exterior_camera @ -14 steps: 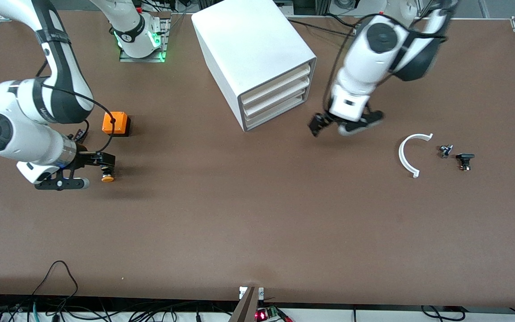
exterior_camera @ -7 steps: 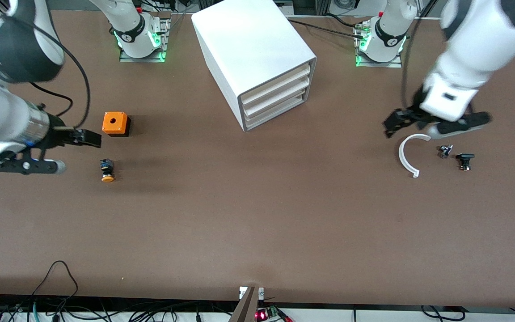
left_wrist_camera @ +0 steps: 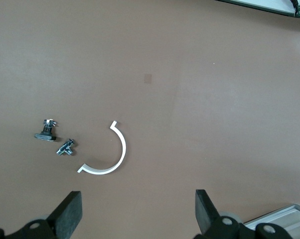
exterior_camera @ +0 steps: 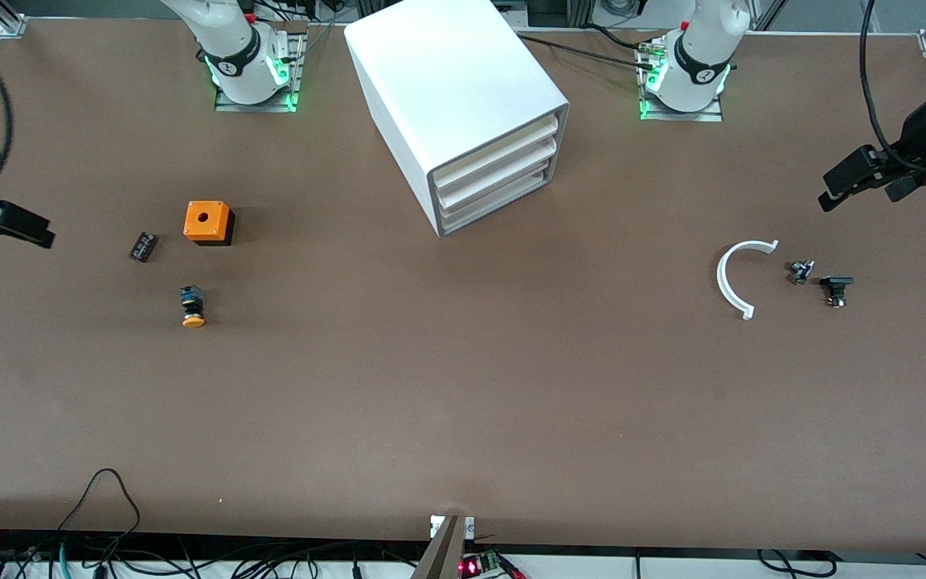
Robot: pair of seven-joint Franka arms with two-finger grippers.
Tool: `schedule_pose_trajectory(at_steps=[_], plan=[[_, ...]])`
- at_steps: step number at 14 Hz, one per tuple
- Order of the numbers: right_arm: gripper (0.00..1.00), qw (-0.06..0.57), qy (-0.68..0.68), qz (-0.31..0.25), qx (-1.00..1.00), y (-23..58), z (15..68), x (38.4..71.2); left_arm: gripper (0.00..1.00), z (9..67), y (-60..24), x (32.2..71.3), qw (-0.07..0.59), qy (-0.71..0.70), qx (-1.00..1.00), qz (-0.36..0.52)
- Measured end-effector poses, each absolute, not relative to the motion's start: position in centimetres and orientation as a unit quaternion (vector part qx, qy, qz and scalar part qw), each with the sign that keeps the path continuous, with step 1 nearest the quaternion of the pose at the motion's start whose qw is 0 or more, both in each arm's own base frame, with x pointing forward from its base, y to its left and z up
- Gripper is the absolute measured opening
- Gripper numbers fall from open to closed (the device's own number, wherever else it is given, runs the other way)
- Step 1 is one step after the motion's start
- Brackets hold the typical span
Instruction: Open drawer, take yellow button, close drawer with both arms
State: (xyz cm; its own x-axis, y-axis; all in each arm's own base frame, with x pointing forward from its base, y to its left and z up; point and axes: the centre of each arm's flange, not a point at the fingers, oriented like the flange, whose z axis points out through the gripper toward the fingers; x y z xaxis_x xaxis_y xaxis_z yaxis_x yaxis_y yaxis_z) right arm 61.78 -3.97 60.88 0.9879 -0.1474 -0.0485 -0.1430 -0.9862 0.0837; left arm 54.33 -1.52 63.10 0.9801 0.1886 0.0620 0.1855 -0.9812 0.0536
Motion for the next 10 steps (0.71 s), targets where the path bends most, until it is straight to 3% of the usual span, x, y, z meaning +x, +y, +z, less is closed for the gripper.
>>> schedule_pose_trajectory(at_steps=[10], plan=[[1.00, 0.030, -0.041, -0.024, 0.998, -4.3, 61.8, 59.3, 1.00, 62.3, -1.1, 54.3, 0.020, 0.014, 1.000, 0.016]])
